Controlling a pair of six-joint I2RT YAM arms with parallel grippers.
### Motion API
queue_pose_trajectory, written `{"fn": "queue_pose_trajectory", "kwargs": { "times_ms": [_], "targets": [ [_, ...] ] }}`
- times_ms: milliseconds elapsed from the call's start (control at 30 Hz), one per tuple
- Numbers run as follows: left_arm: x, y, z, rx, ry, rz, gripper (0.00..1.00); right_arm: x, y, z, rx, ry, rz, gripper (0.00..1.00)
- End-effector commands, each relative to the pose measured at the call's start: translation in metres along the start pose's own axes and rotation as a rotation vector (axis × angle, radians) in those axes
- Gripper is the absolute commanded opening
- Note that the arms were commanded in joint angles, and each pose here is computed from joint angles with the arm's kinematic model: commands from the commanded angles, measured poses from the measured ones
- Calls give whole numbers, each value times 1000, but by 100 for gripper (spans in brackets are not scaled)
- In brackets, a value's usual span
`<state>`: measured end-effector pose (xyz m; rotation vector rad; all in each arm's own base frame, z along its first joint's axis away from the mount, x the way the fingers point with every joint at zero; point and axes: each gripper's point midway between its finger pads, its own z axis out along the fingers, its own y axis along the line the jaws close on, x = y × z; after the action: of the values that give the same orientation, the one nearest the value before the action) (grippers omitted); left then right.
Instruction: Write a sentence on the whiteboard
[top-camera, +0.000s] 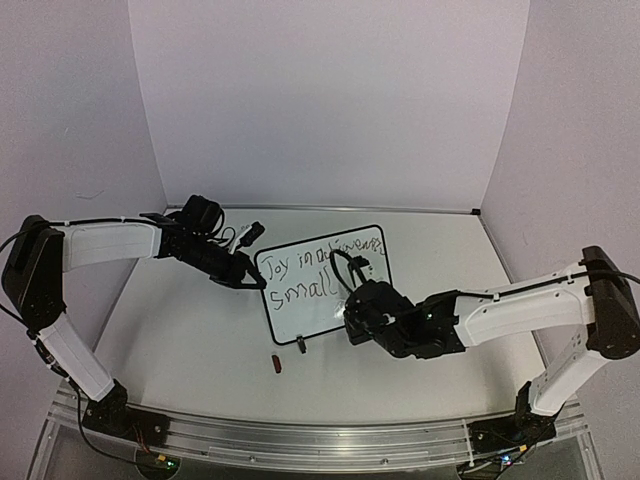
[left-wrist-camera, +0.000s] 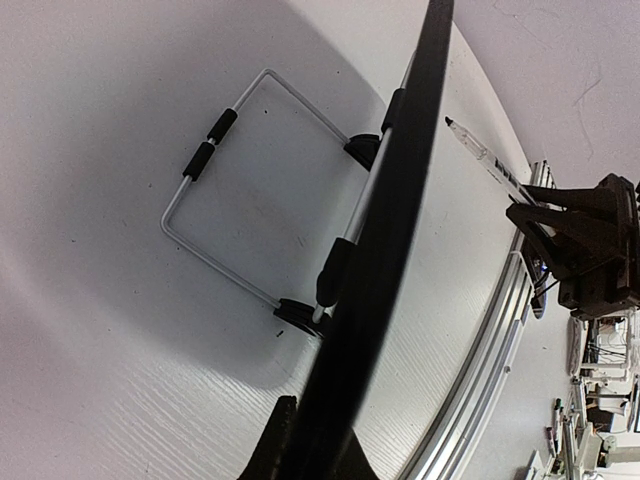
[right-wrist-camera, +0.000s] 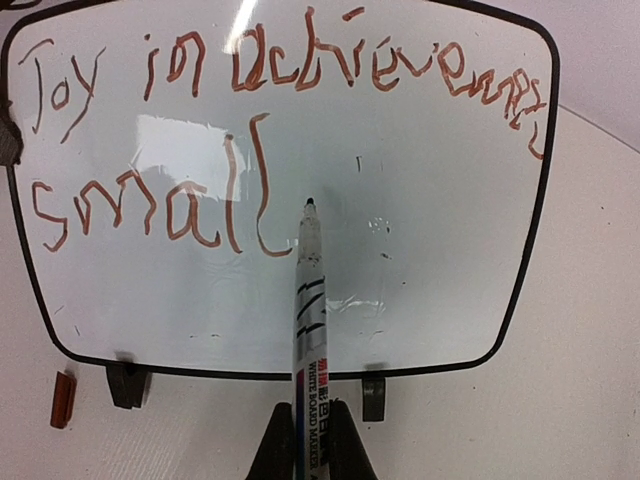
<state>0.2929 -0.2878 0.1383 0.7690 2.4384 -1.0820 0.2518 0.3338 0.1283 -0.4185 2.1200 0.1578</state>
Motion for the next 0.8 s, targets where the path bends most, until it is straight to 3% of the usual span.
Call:
{"fn": "queue_pose_trajectory", "kwargs": {
  "times_ms": [0,767],
  "targets": [
    [-11,10,-5,-84,-23,22,0,12,-3,1,10,22,17,0],
    [-9,10,-3,-81,-18,21,0,30,4,15,9,69,-9,0]
  ]
}}
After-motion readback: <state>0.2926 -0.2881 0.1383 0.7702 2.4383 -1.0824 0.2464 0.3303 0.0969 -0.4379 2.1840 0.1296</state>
